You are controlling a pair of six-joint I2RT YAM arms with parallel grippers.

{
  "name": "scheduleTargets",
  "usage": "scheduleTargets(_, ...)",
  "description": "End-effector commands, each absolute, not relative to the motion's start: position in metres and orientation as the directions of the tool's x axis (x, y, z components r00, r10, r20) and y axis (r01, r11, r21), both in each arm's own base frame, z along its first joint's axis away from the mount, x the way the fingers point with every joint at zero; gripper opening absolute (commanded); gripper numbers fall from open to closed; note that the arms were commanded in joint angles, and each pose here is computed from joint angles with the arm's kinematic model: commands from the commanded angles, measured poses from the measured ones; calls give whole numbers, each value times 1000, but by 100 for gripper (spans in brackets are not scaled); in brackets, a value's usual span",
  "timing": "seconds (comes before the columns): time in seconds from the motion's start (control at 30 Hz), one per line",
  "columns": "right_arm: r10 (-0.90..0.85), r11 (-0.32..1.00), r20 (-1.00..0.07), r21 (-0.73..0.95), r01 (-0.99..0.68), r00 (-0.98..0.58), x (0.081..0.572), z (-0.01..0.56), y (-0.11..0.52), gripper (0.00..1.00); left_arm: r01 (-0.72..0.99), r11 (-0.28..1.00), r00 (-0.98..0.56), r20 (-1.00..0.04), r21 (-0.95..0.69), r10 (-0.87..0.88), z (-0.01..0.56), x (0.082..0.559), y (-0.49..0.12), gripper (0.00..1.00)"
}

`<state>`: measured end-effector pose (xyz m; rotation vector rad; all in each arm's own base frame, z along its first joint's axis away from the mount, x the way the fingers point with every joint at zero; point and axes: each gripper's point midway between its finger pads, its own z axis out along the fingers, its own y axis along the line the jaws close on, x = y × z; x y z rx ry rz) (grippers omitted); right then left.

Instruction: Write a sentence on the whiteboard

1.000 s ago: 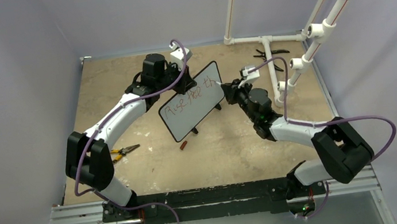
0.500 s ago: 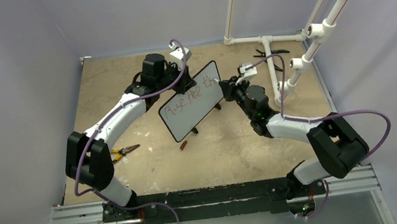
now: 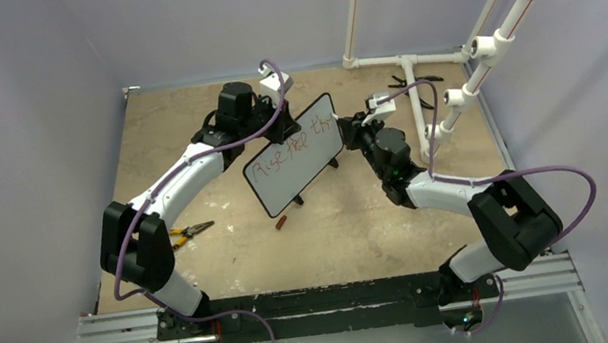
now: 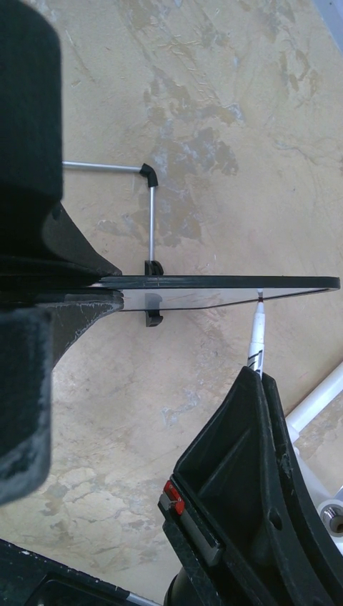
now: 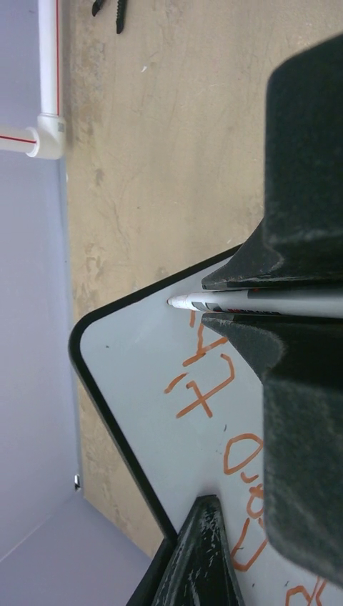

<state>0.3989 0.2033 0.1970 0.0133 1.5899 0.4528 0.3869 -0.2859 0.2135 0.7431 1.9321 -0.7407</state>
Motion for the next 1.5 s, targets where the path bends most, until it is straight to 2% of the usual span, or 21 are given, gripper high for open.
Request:
scheduleTargets(0.0,317,906,-948,294,-305,26,405,240,207,0,751,644,-376,-898,-149,230,212,385,-279,0)
scheduleTargets(0.13,298,902,-954,269,-337,36,404,242,212,0,751,644,-373,-899,-148,229,213,385,-279,0)
scheduleTargets(0.43,285,882,-958,279,-380,-43,390,216,219,0,750,645,-373,-899,-148,228,214,385,-279,0)
scheduleTargets(0.87,267,904,-956,292,-313,-119,387,179,209,0,750,644,-373,-900,-149,226,214,385,-279,0)
scheduleTargets(1.47,276,921,-957,291,-260,-92,407,186,208,0,750,644,-371,-901,-147,226,215,385,-279,0)
